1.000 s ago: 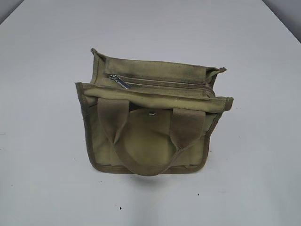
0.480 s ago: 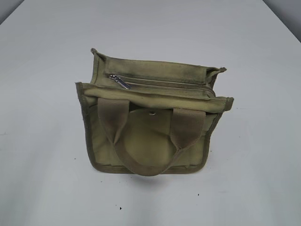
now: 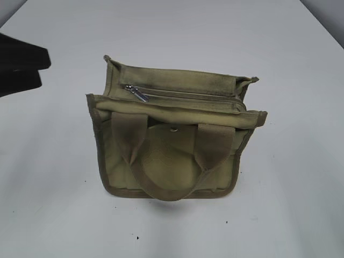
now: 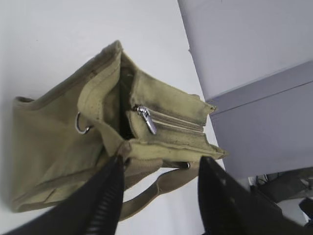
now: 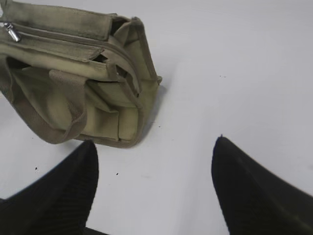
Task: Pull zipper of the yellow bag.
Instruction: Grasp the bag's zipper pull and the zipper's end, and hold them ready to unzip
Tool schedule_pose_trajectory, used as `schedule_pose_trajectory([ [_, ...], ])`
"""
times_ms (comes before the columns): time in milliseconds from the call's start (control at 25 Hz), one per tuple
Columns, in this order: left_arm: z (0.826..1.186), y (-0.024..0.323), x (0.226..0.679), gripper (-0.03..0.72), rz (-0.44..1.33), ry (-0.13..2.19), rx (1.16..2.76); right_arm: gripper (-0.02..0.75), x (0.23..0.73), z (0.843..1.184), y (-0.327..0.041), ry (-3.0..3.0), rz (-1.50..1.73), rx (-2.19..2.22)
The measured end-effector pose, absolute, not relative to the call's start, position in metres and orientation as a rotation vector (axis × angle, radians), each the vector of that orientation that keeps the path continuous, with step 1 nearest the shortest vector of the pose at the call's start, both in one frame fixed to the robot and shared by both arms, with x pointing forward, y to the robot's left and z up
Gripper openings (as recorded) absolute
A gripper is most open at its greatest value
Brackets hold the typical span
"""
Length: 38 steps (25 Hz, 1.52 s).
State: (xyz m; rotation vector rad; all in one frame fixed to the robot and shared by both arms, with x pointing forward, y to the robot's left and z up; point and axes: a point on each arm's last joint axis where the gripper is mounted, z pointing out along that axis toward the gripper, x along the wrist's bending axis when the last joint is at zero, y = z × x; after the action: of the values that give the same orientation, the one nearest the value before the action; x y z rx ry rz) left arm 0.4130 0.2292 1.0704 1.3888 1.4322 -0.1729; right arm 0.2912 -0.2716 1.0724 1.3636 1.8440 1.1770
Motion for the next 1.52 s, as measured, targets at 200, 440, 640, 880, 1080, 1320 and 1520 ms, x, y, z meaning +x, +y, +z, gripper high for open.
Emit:
schedule_pose_trajectory([
  [200, 1.065, 0.207, 0.464, 0.382, -0.292, 1.416, 1.484, 0.559, 0.337, 1.078, -0.257, 2.066, 1.105, 1.24],
  [440, 1.044, 0.175, 0.502, 0.382, -0.41, 1.422, 1.575, 0.559, 0.41, 1.08, -0.225, 2.334, 0.975, 1.143],
  [640, 1.029, 0.168, 0.529, 0.382, -0.434, 1.458, 1.581, 0.559, 0.459, 1.085, -0.187, 2.472, 0.945, 0.999],
  [880, 1.026, 0.163, 0.551, 0.382, -0.431, 1.459, 1.577, 0.536, 0.506, 1.086, -0.133, 2.573, 0.938, 0.792],
  [1080, 1.015, 0.158, 0.562, 0.365, -0.479, 1.479, 1.561, 0.477, 0.532, 1.087, -0.095, 2.602, 0.955, 0.648],
  [1320, 1.02, 0.149, 0.565, 0.123, -0.452, 1.461, 1.557, 0.39, 0.547, 1.08, -0.052, 2.635, 0.963, 0.472],
  [1520, 1.02, 0.15, 0.566, 0.025, -0.435, 1.462, 1.557, 0.349, 0.555, 1.065, -0.043, 2.667, 0.937, 0.465],
])
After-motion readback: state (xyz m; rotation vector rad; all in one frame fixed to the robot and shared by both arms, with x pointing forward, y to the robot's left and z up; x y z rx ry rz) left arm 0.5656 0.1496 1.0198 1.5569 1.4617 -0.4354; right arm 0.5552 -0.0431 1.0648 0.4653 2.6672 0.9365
